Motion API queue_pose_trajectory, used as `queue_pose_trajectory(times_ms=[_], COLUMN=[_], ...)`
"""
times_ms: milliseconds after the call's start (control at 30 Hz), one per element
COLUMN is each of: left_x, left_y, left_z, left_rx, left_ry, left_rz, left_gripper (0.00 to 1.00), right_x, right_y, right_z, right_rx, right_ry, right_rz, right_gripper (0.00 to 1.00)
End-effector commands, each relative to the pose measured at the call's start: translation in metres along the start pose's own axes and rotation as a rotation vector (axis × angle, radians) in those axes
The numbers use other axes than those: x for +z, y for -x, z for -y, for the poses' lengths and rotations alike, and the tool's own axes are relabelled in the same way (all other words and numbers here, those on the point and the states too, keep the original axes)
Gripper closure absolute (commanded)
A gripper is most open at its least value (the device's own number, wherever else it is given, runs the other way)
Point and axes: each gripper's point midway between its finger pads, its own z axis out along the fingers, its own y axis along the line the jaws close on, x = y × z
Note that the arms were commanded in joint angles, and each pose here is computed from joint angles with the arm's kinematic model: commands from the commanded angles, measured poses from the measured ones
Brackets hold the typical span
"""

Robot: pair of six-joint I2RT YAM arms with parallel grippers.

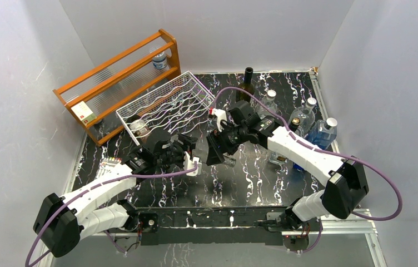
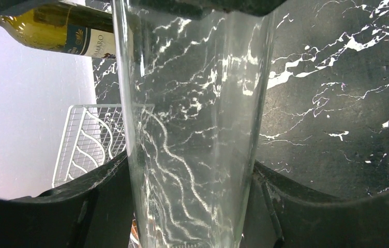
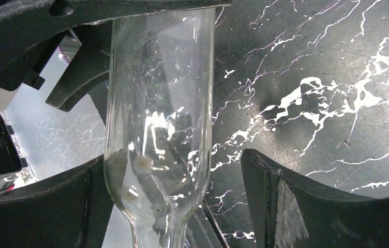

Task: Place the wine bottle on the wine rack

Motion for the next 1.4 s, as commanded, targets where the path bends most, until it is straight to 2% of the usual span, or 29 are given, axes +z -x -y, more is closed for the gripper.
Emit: queue_pose_trajectory(times_ms=[0, 267, 333, 500, 600, 667, 733, 800, 833, 867, 900, 1067, 1367], left_x=[-0.007, -0.007, -0.006, -0.006, -0.006, -0.005, -0.005, -0.005, -0.004, -0.004, -0.004, -0.011, -0.045], left_y=[0.028, 0.026, 0.025, 0.022, 0.02, 0.018, 0.017, 0.015, 0.014, 0.013, 0.012, 0.015, 0.038], left_z=[-0.028, -0.029, -0.028, -0.027, -0.025, -0.023, -0.022, -0.021, -0.021, -0.021, -0.02, -0.018, -0.029], left_rx=[0.058, 0.06, 0.057, 0.043, 0.027, 0.021, 0.015, 0.006, 0.002, -0.004, -0.015, -0.073, -0.242], left_ry=[0.094, 0.097, 0.095, 0.096, 0.09, 0.083, 0.08, 0.081, 0.081, 0.081, 0.08, 0.048, 0.101], left_rz=[0.106, 0.093, 0.09, 0.078, 0.068, 0.063, 0.056, 0.049, 0.043, 0.041, 0.035, 0.02, 0.053], left_gripper=[1.0, 1.0, 1.0, 1.0, 0.9, 0.82, 0.66, 0.5, 0.34, 0.06, 0.02, 0.02, 0.02], right_x=[0.006, 0.018, 0.019, 0.015, 0.01, 0.006, 0.002, -0.001, -0.003, -0.006, -0.008, -0.021, -0.018], right_y=[0.009, 0.01, 0.011, 0.016, 0.019, 0.022, 0.024, 0.027, 0.028, 0.03, 0.031, 0.035, 0.025], right_z=[-0.007, -0.013, -0.015, -0.017, -0.017, -0.018, -0.019, -0.019, -0.019, -0.019, -0.018, -0.001, 0.015], right_rx=[-0.026, -0.022, -0.02, -0.024, -0.033, -0.036, -0.039, -0.043, -0.044, -0.046, -0.048, -0.034, -0.006], right_ry=[0.02, 0.033, 0.036, 0.027, 0.013, 0.003, -0.006, -0.018, -0.026, -0.037, -0.049, -0.18, -0.244], right_rz=[0.024, 0.009, 0.016, 0.04, 0.059, 0.073, 0.086, 0.102, 0.11, 0.121, 0.132, 0.205, 0.199], right_gripper=[0.08, 0.15, 0.26, 0.63, 0.83, 0.91, 0.98, 1.0, 1.0, 1.0, 1.0, 1.0, 1.0])
